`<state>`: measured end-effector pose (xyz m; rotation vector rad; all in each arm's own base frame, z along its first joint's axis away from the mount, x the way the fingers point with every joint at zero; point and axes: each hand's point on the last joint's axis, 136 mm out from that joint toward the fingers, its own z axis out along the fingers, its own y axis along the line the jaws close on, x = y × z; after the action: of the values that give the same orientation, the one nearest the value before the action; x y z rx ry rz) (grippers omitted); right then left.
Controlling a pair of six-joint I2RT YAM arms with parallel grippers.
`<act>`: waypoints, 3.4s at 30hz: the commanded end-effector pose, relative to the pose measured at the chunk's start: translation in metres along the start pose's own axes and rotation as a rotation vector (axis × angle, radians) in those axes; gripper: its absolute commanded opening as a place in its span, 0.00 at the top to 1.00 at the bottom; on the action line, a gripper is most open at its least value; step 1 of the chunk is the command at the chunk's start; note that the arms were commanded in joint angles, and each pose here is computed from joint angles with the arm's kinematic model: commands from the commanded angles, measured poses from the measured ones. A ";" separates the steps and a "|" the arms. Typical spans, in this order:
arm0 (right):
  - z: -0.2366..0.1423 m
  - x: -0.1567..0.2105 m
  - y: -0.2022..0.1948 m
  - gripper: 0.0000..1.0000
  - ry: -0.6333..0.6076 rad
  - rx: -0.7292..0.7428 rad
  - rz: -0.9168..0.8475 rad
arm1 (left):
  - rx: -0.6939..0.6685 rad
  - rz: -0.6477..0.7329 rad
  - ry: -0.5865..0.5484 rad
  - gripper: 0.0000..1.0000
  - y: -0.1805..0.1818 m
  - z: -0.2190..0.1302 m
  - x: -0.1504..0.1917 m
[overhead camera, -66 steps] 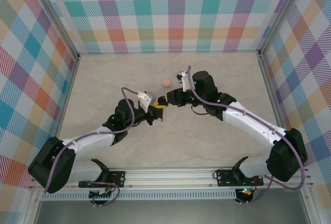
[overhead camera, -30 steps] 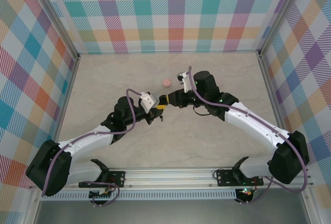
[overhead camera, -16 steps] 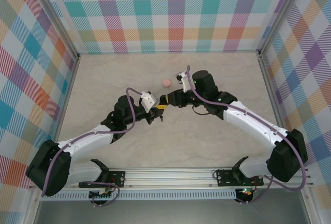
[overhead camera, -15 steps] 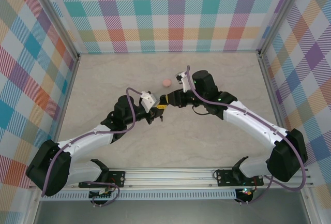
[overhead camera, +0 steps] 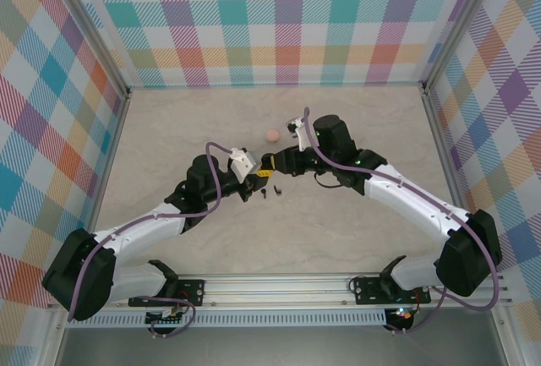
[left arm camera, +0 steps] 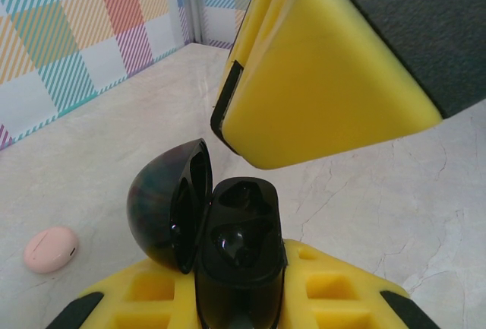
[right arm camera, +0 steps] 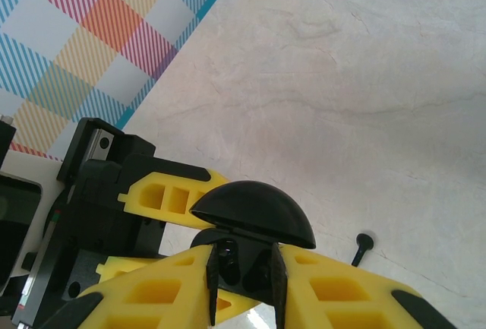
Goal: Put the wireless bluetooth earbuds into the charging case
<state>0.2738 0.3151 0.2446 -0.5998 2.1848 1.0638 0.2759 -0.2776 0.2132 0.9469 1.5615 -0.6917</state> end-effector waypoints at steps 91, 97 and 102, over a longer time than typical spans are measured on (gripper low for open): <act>0.034 0.184 -0.167 0.69 0.677 0.827 0.118 | -0.270 -0.400 0.136 0.81 0.009 -0.080 0.016; 0.034 0.181 -0.162 0.56 0.668 0.824 0.175 | -0.270 -0.401 0.138 0.81 0.009 -0.080 0.017; 0.038 0.185 -0.163 0.58 0.682 0.825 0.198 | -0.268 -0.400 0.137 0.81 0.009 -0.080 0.016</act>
<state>0.2655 0.2266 0.0165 -0.4078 2.9639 -0.0843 0.2447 -0.1968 0.2120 0.4805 1.9562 -0.6473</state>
